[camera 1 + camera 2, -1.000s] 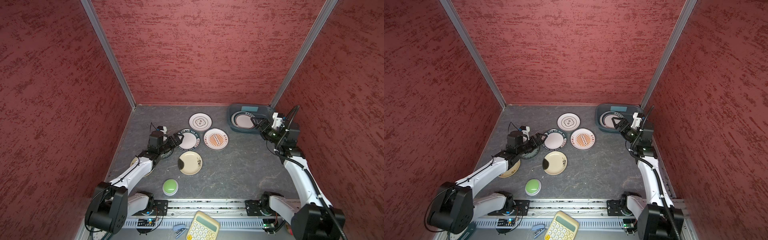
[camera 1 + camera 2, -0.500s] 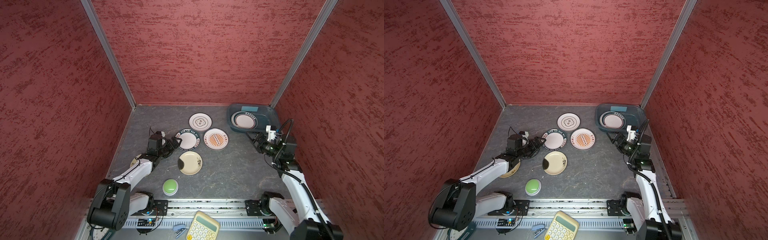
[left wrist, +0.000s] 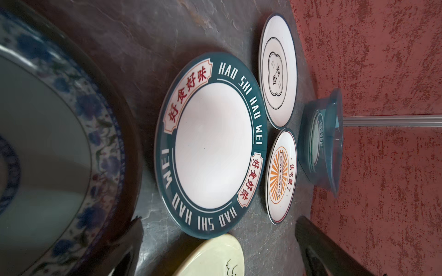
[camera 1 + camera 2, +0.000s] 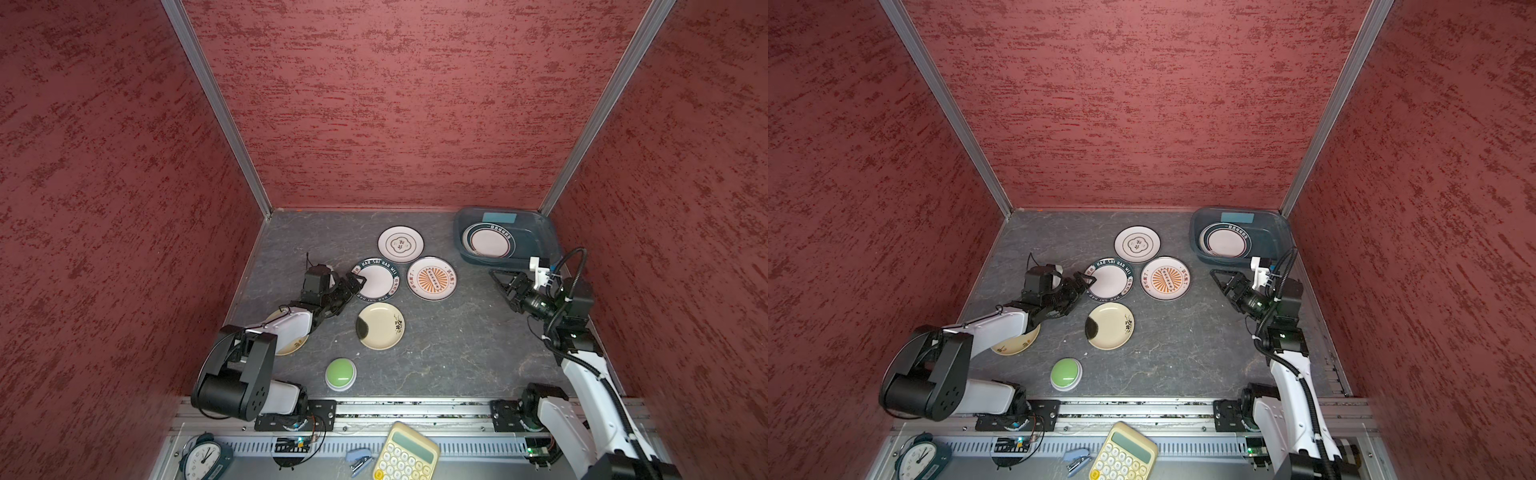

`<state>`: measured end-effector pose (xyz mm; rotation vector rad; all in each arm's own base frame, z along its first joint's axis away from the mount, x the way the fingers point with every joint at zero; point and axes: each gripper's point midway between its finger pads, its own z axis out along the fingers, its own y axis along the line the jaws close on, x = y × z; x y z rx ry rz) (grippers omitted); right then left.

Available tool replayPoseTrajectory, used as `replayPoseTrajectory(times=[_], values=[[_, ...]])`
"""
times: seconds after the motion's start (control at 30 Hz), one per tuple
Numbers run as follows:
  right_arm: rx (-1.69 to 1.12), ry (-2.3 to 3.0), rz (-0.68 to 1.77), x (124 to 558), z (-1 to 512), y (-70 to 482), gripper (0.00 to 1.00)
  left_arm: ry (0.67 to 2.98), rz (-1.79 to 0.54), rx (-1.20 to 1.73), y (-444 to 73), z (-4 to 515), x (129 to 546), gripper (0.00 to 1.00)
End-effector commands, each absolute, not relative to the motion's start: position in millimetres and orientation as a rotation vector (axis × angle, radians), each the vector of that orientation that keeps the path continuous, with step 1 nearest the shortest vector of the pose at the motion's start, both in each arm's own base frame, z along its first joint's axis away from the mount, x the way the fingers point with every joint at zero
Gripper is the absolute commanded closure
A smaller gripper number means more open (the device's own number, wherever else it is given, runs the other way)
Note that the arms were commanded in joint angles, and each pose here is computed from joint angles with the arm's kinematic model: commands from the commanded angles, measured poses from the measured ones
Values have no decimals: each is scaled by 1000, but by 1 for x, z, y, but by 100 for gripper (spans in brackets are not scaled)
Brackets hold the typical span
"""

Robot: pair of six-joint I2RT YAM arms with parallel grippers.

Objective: Place the plates into the plastic bin on the countertop

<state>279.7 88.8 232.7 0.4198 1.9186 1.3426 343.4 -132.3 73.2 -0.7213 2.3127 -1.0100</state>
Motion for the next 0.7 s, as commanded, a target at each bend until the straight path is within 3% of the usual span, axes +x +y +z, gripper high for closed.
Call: replayPoseTrajectory(times=[0.0,0.67], values=[[371,1864,1366,275,247,93,8,2266,-1056,-681,-138,86,358,1],[424,1923,1350,277,226,91,15,2273,-1118,-690,-155,68,372,0]])
